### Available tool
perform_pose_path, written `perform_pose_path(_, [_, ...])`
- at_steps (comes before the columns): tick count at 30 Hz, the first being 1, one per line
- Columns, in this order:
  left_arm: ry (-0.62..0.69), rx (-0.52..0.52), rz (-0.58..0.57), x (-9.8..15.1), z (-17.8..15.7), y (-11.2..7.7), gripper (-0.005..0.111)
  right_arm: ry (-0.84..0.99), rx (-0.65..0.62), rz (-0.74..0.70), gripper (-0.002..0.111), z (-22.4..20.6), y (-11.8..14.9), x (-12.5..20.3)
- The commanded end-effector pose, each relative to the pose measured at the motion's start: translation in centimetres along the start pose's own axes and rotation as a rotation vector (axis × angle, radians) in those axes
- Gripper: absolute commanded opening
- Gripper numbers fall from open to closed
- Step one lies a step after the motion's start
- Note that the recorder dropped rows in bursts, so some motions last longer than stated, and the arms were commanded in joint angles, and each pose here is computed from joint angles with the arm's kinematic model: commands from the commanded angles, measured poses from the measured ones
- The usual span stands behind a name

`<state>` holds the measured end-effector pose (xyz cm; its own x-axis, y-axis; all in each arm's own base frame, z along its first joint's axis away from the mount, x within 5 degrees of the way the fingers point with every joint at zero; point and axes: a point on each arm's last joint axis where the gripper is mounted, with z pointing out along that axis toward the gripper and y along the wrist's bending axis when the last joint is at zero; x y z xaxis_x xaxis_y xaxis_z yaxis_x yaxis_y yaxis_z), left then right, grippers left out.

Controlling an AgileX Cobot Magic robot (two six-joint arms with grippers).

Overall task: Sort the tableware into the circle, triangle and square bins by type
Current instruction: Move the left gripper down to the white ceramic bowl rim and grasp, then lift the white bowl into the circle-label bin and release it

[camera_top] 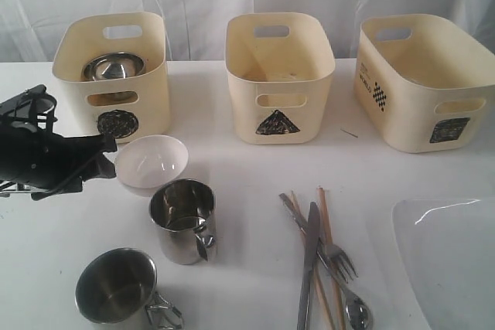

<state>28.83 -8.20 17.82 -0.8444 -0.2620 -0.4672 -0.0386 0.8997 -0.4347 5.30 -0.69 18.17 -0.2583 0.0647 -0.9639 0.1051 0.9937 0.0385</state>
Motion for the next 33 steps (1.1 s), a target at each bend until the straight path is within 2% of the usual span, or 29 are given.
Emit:
perform_pose_path(1, [-0.052, -0.017, -0.070, -0.4, 0.2, 0.2, 0.061, -0.007, -0.002, 0.004, 0.000, 0.0, 0.0, 0.0])
perform_pose_path(12, [-0.054, 0.003, -0.071, -2.1, 1.5, -0.5, 0.061, -0.007, -0.002, 0.004, 0.000, 0.0, 0.0, 0.0])
perform_pose_path(18, [0.005, 0.042, -0.076, -2.4, 2.5, -1.0, 0.061, -0.007, -0.002, 0.004, 0.000, 0.0, 0.0, 0.0])
perform_pose_path(25, [0.062, 0.008, -0.059, -1.7, 4.9, -0.1, 0.059, -0.007, -0.002, 0.004, 0.000, 0.0, 0.0, 0.0])
perform_pose_path(28, [0.067, -0.006, -0.055, -1.6, 5.4, 0.2, 0.045, -0.007, -0.002, 0.004, 0.000, 0.0, 0.0, 0.0])
perform_pose_path(33, [0.020, -0.013, -0.047, -2.1, 4.8, 0.0, 0.002, -0.007, -0.002, 0.004, 0.000, 0.0, 0.0, 0.0])
